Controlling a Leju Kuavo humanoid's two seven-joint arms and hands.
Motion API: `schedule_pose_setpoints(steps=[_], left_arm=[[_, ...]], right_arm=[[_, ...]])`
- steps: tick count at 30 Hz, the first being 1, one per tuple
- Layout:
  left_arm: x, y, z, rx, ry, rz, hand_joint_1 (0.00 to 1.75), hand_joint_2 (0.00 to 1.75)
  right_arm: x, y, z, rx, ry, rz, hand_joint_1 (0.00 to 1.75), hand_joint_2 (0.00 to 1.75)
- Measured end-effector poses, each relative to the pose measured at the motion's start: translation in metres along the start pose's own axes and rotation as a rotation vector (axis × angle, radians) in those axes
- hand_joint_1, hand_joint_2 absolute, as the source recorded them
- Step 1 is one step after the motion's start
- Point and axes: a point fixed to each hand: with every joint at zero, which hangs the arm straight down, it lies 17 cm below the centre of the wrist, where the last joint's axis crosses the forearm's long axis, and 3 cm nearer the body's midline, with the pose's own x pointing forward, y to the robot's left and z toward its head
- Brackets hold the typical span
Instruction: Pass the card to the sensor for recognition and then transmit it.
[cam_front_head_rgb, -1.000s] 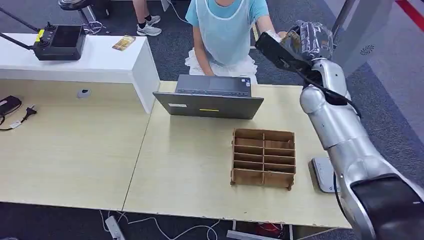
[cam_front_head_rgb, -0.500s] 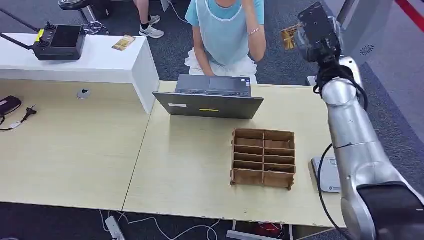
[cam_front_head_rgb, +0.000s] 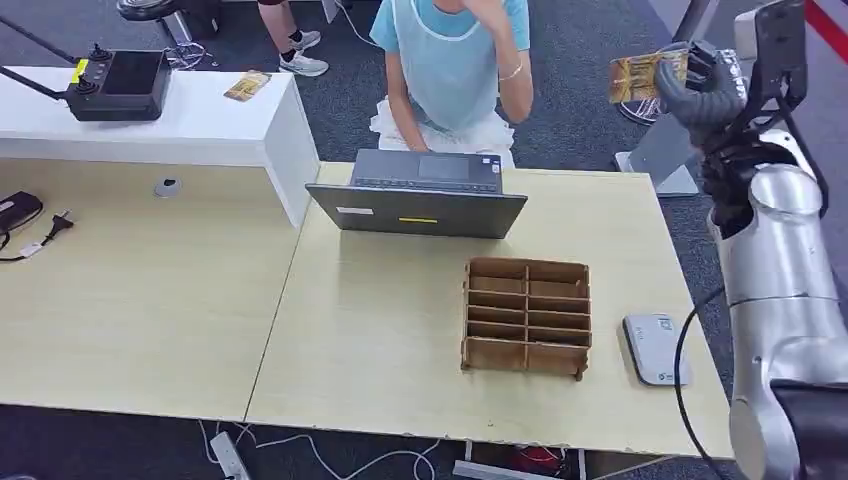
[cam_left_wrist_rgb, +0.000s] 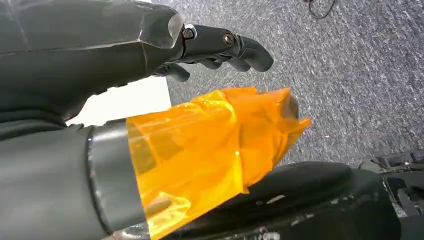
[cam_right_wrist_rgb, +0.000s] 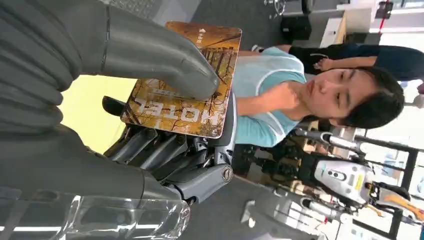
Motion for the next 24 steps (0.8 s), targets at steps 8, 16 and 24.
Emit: schedule_pose_setpoints(steps=[8, 16, 24], left_arm=[[-0.002, 0.001, -0.001, 0.001, 0.004, 0.016, 0.00, 0.00], [-0.002, 0.001, -0.001, 0.001, 0.004, 0.035, 0.00, 0.00], [-0.003, 0.001, -0.001, 0.000, 0.006, 0.045, 0.00, 0.00]], right_arm=[[-0.023, -0.026, 0.023, 0.074, 0.053, -0.048, 1.75, 1.75], [-0.051, -0.060, 0.055, 0.105, 0.109, -0.085, 1.75, 1.75], [-0.080, -0.081, 0.088, 0.107, 0.164, -0.120, 1.75, 1.75]])
